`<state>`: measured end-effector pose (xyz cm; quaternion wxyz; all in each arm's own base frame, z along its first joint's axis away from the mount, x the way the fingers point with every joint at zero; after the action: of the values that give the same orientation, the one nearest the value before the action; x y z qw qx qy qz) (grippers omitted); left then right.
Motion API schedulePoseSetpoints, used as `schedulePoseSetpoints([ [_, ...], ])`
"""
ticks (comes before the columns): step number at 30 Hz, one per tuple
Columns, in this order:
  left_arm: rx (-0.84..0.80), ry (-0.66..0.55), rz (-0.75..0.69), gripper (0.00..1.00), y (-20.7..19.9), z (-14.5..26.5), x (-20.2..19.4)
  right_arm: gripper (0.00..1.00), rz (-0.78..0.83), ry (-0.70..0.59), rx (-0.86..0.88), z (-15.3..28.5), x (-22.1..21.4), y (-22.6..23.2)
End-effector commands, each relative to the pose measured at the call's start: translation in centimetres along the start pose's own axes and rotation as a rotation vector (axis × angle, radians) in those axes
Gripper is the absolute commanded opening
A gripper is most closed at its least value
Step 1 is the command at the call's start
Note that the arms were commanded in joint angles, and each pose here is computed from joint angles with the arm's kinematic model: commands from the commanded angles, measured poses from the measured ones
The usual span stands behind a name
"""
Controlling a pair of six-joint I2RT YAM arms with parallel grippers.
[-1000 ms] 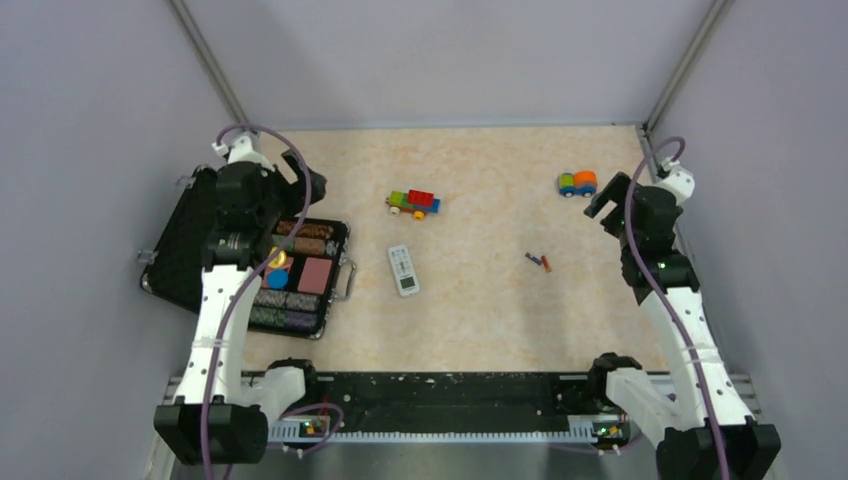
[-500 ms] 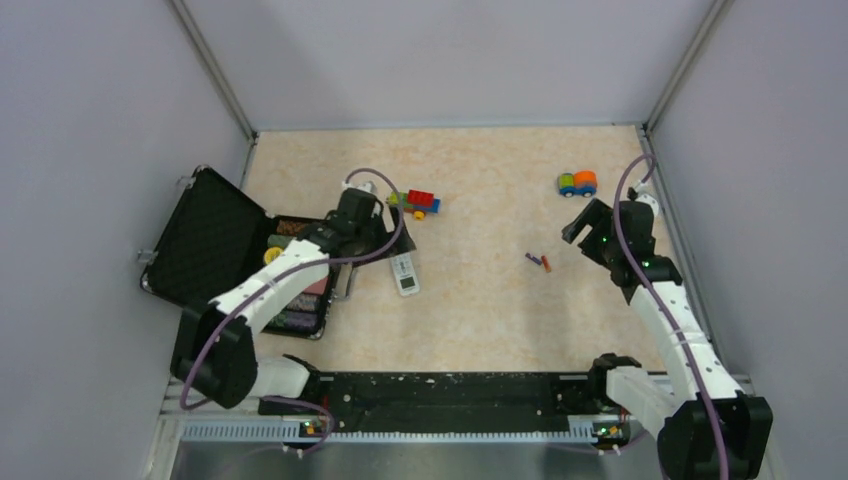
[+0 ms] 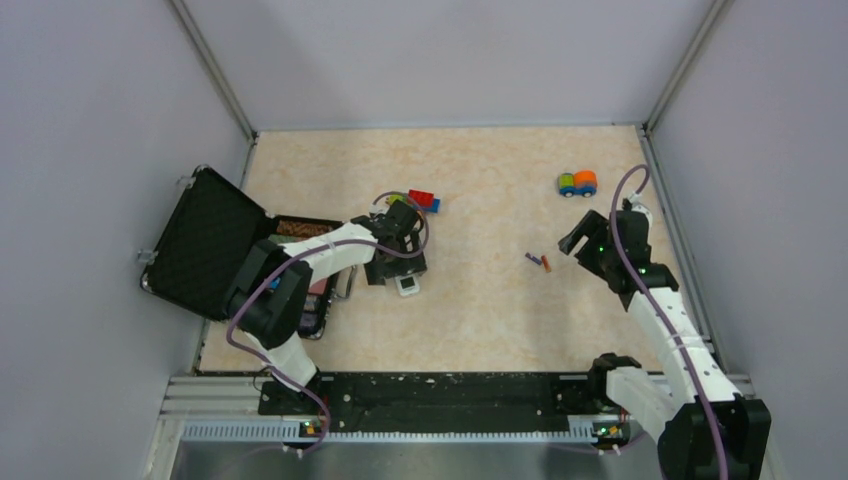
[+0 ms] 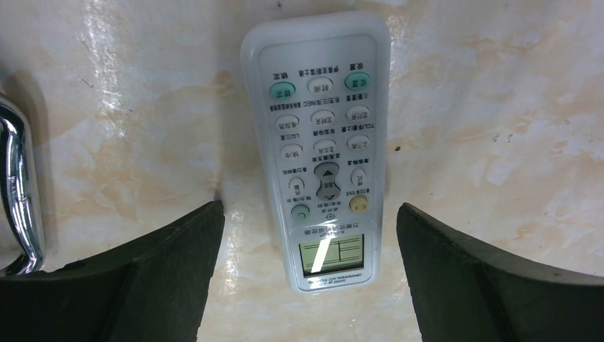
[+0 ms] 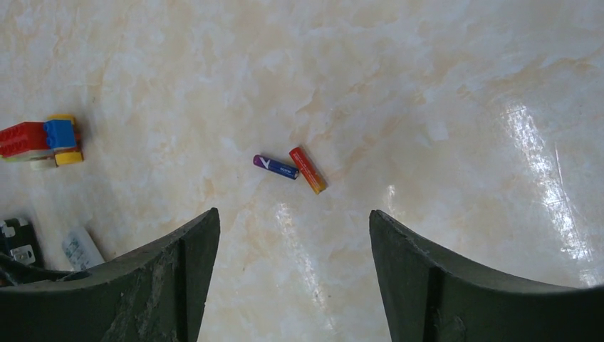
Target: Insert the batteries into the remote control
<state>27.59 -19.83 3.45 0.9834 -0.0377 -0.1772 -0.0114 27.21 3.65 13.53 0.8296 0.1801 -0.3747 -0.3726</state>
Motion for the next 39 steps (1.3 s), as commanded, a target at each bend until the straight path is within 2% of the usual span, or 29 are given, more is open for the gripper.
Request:
schedulePoseSetpoints([
  [1,0.020,-0.010,0.038,0.92,-0.1,-0.8,0.4,0.74,-0.023,-0.005,0.043,0.1,-0.2,0.6],
  [5,0.014,-0.004,0.040,0.83,-0.4,-1.1,0.1,0.71,-0.021,0.024,0.064,0.3,-0.7,1.0],
  [8,0.023,0.006,0.038,0.70,-0.2,-1.2,0.0,0.71,-0.021,0.034,0.072,0.3,-0.8,1.2],
  [11,0.054,0.022,0.031,0.53,0.2,-1.3,-0.5,0.70,-0.014,0.049,0.087,0.5,-1.1,1.6],
  [14,0.069,0.034,0.035,0.32,0.3,-1.4,-0.5,0.70,-0.006,0.065,0.091,0.5,-1.5,1.7],
  [18,-0.051,-0.004,-0.009,0.00,-1.6,0.1,0.6,0.69,0.009,0.099,0.124,0.7,-2.3,2.5],
  [21,-0.238,-0.042,-0.117,0.00,-4.3,3.2,1.8,0.69,0.041,0.134,0.204,1.3,-2.7,4.2],
  [26,-0.610,-0.151,-0.316,0.00,-8.8,11.4,3.1,0.71,0.131,0.241,0.481,4.6,-3.4,9.8],
  [31,-0.982,-0.260,-0.471,0.00,-12.1,20.2,2.6,0.84,0.175,0.275,0.793,10.4,-2.8,16.2],
  [35,-1.144,-0.325,-0.506,0.00,-13.2,24.9,2.7,0.95,0.135,0.283,0.944,13.7,-2.8,19.7],
  [39,-1.288,-0.339,-0.448,0.00,-14.2,28.7,3.1,0.97,0.115,0.332,1.079,16.5,-3.9,22.9],
])
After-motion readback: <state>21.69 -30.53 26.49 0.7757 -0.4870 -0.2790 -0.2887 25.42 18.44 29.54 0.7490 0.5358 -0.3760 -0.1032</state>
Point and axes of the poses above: each gripper's point midway between its finger pads, its own z axis back along the fingers, its own y axis along the line the jaws close on, x = y × z, the point moved 1 cm from there along z, back along the fingers, and after that the axes turned 15 degrees about -z, right-handed, at the moved point
